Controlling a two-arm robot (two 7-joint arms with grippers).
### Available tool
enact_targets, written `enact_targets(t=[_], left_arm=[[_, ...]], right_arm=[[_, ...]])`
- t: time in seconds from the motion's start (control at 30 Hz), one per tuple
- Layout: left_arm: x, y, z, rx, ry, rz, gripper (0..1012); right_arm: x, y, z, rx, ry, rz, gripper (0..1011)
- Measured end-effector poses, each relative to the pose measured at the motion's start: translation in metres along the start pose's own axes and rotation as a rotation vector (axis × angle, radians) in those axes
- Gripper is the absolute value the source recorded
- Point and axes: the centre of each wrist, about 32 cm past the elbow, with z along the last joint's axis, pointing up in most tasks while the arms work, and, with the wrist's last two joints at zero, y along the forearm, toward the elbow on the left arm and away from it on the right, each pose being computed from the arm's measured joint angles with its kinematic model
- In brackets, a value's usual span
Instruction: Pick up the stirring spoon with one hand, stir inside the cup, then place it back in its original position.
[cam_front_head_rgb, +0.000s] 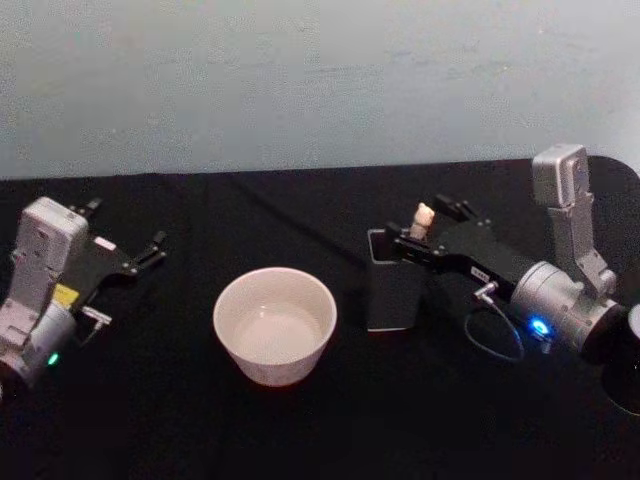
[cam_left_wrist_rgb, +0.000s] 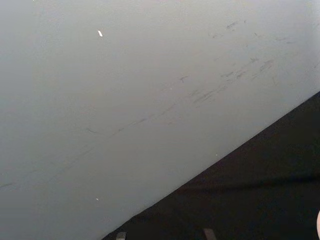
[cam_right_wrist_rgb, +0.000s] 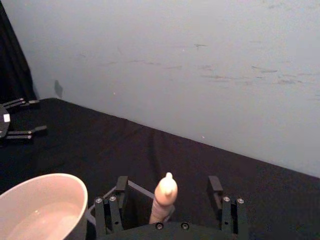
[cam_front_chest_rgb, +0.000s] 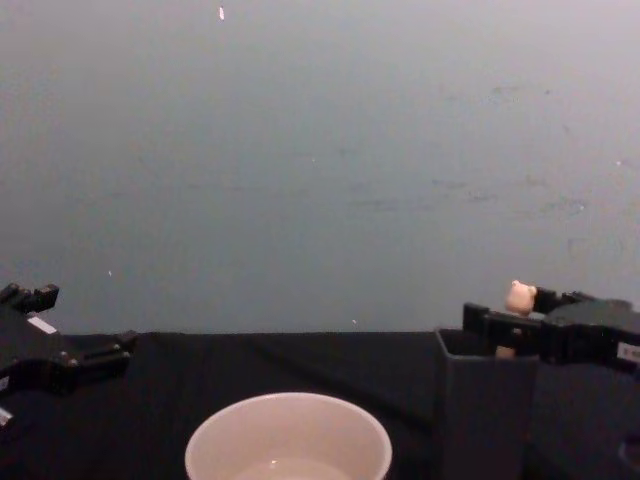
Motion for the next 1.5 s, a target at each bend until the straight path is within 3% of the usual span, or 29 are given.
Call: enact_targets(t=[0.57,0.7,1.03,1.23,1.5], left_arm=[[0.0000,0.0000,0.0000,0.000,0.000,0.000,1001],[0.0000,0.0000,0.0000,0.000,0.000,0.000,1001],[0.0000,0.0000,0.0000,0.000,0.000,0.000,1001],[0.0000,0.0000,0.0000,0.000,0.000,0.000,1001],[0.0000,0.0000,0.0000,0.000,0.000,0.000,1001]], right_arm=[[-0.0004,0.0030,0.0004,0.001,0.005,0.014,1002],[-0.0005,0.0029,0.0003,0.001,0.004,0.013,943],[-0.0005,0.0026,0.0003,0.001,0.004,0.011,678],[-0.0004,0.0024,0.0002,0.001,0.004,0.011,446],[-0.0004,0.0024,0.0002,0.002,0.004,0.010,222]])
